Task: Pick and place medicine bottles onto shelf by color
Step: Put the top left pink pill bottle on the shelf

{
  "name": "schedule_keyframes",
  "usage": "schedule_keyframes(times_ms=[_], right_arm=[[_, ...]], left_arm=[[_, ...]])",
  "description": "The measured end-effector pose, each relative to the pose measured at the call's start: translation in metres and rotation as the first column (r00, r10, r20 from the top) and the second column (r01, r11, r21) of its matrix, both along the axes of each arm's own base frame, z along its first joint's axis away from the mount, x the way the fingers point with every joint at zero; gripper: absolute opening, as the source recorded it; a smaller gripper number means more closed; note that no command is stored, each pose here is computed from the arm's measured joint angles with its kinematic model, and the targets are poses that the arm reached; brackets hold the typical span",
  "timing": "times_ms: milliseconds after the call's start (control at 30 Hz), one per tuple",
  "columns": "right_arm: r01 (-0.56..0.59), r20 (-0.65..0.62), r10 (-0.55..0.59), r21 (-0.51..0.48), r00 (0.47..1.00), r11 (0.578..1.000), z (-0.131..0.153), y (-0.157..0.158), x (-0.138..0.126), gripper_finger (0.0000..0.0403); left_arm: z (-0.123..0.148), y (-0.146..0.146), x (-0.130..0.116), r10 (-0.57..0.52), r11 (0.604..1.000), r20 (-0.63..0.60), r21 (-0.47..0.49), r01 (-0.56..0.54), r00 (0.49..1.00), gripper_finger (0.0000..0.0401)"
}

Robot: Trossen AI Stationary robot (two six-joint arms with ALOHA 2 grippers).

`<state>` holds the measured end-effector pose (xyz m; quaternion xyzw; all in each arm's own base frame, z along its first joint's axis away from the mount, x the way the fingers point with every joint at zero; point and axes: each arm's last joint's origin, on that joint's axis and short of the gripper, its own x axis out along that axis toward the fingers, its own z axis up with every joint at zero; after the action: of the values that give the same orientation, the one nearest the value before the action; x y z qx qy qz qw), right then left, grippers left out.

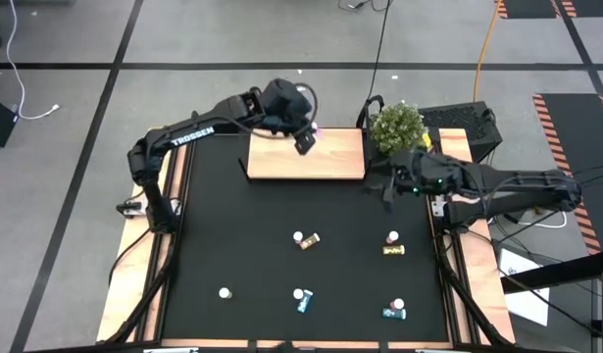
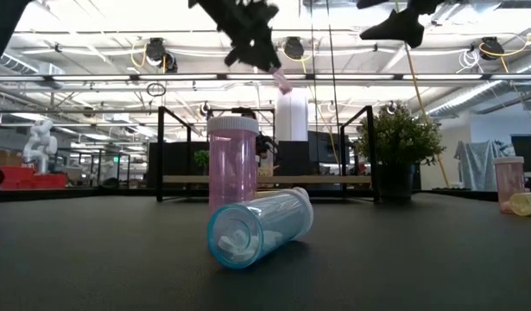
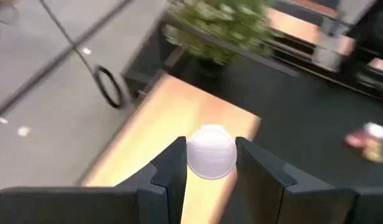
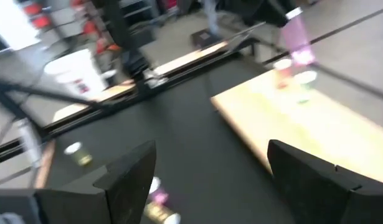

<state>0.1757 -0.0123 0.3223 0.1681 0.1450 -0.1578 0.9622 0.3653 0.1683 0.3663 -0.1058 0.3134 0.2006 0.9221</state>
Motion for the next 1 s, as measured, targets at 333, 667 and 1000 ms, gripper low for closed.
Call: schedule_keyframes(times_ms=[333, 667, 1000], right_arm=[[0.253, -0.01, -0.253, 0.011, 0.967, 0.967, -0.004, -0.026, 0.001, 0.03], [0.376, -0.035, -0.374, 0.117, 0.927, 0.919, -0.013, -0.044, 0.01, 0.03], [0.418, -0.015, -0.421, 0.143, 0.907, 0.897, -0.016, -0.055, 0.017, 0.03]], left_arm=[[-0.069, 0.063, 0.008, -0.077, 0.994, -0.237, 0.056, 0.093, 0.969, 0.0127], [-0.1, 0.092, 0.015, -0.155, 0.976, -0.38, 0.082, 0.2, 0.912, 0.0127], [-0.109, 0.114, 0.027, -0.166, 0.976, -0.416, 0.059, 0.208, 0.894, 0.0127]])
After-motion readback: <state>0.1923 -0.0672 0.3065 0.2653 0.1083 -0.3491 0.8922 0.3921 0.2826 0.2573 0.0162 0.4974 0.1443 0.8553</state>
